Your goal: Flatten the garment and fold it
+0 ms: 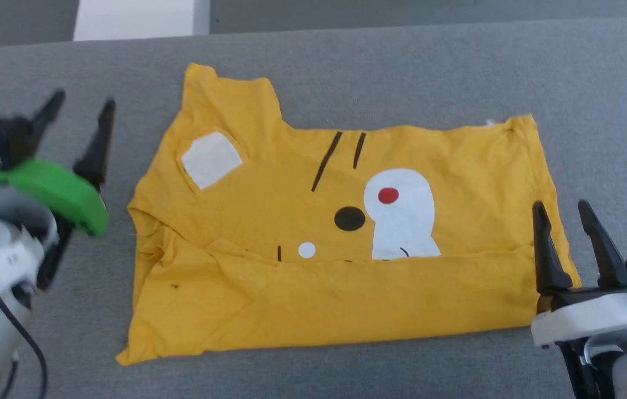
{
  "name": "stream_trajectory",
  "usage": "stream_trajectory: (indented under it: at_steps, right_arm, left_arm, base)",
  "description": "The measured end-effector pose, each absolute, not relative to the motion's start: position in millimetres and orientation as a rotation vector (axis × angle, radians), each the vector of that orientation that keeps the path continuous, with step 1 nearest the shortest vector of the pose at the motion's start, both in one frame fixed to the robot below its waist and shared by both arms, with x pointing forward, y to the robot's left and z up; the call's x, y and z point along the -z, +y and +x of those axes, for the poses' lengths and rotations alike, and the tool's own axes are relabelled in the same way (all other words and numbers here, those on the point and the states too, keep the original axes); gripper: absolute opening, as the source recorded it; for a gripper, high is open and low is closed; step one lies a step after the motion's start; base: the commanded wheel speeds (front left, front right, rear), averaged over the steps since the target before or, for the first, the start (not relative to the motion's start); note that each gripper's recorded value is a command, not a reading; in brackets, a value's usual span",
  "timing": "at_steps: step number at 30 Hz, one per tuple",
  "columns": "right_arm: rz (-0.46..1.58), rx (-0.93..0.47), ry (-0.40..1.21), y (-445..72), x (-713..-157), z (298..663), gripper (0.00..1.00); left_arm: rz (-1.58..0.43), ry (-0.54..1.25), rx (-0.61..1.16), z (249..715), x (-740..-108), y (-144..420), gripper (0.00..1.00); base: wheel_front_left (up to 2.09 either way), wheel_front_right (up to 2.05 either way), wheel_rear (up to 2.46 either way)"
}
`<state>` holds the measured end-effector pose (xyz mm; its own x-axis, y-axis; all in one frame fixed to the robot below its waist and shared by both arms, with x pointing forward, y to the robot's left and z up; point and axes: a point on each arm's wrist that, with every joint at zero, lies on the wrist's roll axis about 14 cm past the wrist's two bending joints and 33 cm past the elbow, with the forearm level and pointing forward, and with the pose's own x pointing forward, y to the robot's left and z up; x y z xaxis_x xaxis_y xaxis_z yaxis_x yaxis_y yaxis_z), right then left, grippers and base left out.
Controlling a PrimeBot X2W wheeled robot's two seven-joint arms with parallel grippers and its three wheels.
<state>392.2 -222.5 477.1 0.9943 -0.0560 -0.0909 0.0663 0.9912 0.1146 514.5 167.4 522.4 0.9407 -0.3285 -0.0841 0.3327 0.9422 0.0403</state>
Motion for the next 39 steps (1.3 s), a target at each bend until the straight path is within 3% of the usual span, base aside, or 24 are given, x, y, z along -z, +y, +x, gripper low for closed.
stream_trajectory:
  at_steps: [8, 13, 23, 31, 32, 33, 39]
  right_arm:
    - [0.103, 0.039, 0.08, -216, -466, 421, 1.0]
    - [0.087, 0.047, 0.107, -220, -453, 430, 1.0]
    - [0.066, 0.093, 0.179, -236, -426, 427, 1.0]
    - [0.056, 0.119, 0.197, -245, -419, 424, 1.0]
    - [0.054, 0.12, 0.198, -246, -419, 424, 1.0]
    - [0.049, 0.121, 0.198, -246, -419, 425, 1.0]
    - [-0.012, 0.085, 0.185, -246, -436, 459, 1.0]
  left_arm:
    - [0.051, 0.253, 0.417, 597, -514, 147, 1.0]
    - [0.037, 0.459, 0.403, 632, -480, 140, 1.0]
    - [0.034, 0.811, 0.389, 644, -405, 111, 1.0]
    - [0.095, 0.954, 0.327, 640, -366, 113, 1.0]
    - [0.107, 0.956, 0.326, 641, -365, 114, 0.63]
    - [0.112, 0.957, 0.327, 641, -365, 114, 0.0]
    - [0.109, 0.965, 0.36, 636, -367, 106, 0.0]
  base:
    - [0.0, 0.0, 0.0]
    - [0.0, 0.0, 0.0]
    - [0.0, 0.0, 0.0]
    - [0.0, 0.0, 0.0]
    - [0.0, 0.0, 0.0]
    - [0.0, 0.0, 0.0]
    - [0.0, 0.0, 0.0]
